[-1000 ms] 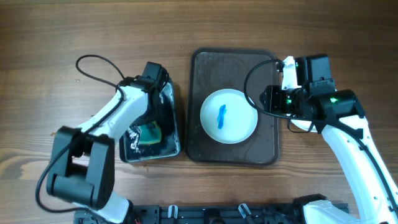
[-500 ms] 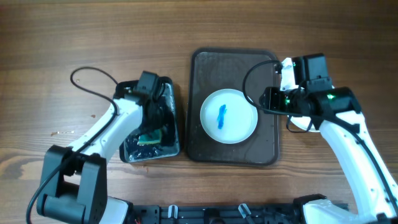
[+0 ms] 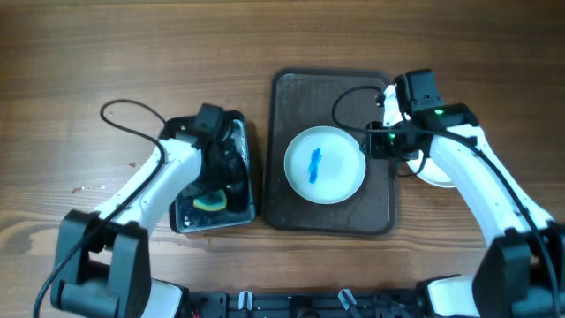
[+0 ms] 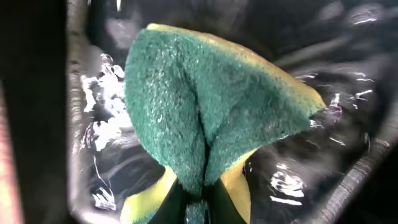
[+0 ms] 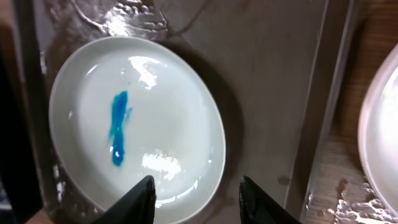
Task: Clean dirty plates on tray and stack at the side
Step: 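Grasp the green-yellow sponge with the left gripper and lift it, then scrub the blue-stained plate with the sponge while right gripper holds it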
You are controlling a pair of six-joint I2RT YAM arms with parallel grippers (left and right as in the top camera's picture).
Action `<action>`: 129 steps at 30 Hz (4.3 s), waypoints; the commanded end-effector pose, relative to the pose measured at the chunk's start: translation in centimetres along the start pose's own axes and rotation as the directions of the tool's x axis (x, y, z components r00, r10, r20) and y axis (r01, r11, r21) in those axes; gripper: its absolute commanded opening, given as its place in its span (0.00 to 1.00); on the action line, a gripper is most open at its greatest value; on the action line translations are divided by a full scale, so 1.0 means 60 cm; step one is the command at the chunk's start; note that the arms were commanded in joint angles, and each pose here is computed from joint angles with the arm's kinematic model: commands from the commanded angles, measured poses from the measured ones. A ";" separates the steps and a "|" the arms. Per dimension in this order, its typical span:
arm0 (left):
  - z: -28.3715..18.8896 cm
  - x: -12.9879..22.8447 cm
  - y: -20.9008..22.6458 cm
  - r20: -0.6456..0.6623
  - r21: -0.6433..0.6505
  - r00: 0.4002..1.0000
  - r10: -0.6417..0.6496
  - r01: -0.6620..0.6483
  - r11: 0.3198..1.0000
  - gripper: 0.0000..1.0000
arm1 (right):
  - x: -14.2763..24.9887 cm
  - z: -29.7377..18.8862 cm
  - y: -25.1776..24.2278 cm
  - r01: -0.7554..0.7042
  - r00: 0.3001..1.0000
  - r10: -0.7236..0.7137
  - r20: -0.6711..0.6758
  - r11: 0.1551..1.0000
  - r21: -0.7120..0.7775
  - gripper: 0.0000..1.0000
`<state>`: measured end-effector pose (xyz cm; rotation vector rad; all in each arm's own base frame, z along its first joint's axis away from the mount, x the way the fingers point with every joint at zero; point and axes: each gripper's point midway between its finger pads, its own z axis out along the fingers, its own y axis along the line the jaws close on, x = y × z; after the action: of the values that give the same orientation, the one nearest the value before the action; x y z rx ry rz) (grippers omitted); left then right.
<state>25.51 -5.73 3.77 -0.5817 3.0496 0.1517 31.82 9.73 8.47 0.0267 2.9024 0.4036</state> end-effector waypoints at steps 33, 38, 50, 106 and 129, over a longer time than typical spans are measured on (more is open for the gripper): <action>-0.086 0.001 -0.415 0.152 0.527 0.945 0.289 -0.325 0.786 0.04 | -0.004 0.147 -0.044 0.023 0.994 -0.018 -0.111 0.999 0.048 0.04; -0.029 0.010 -0.469 0.200 0.517 0.927 0.318 -0.375 0.770 0.04 | 0.001 0.147 -0.045 0.020 0.992 -0.013 -0.123 0.999 0.051 0.04; 0.072 -0.054 -0.275 0.106 0.036 0.962 0.253 -0.258 0.965 0.04 | 0.007 0.146 -0.046 0.017 0.991 -0.009 -0.137 0.998 0.053 0.04; 0.046 0.032 -0.283 -0.134 0.132 0.946 0.294 -0.277 0.952 0.04 | 0.039 0.152 -0.020 0.064 0.980 -0.053 -0.194 0.997 0.050 0.04; 0.000 0.124 -0.451 -0.141 0.537 0.897 0.419 -0.286 0.793 0.04 | 0.039 0.152 -0.020 0.065 0.979 -0.054 -0.195 0.997 0.050 0.04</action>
<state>30.21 -34.32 2.41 0.0580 3.1048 -0.8196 32.03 11.62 0.18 -0.0935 3.0674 0.3854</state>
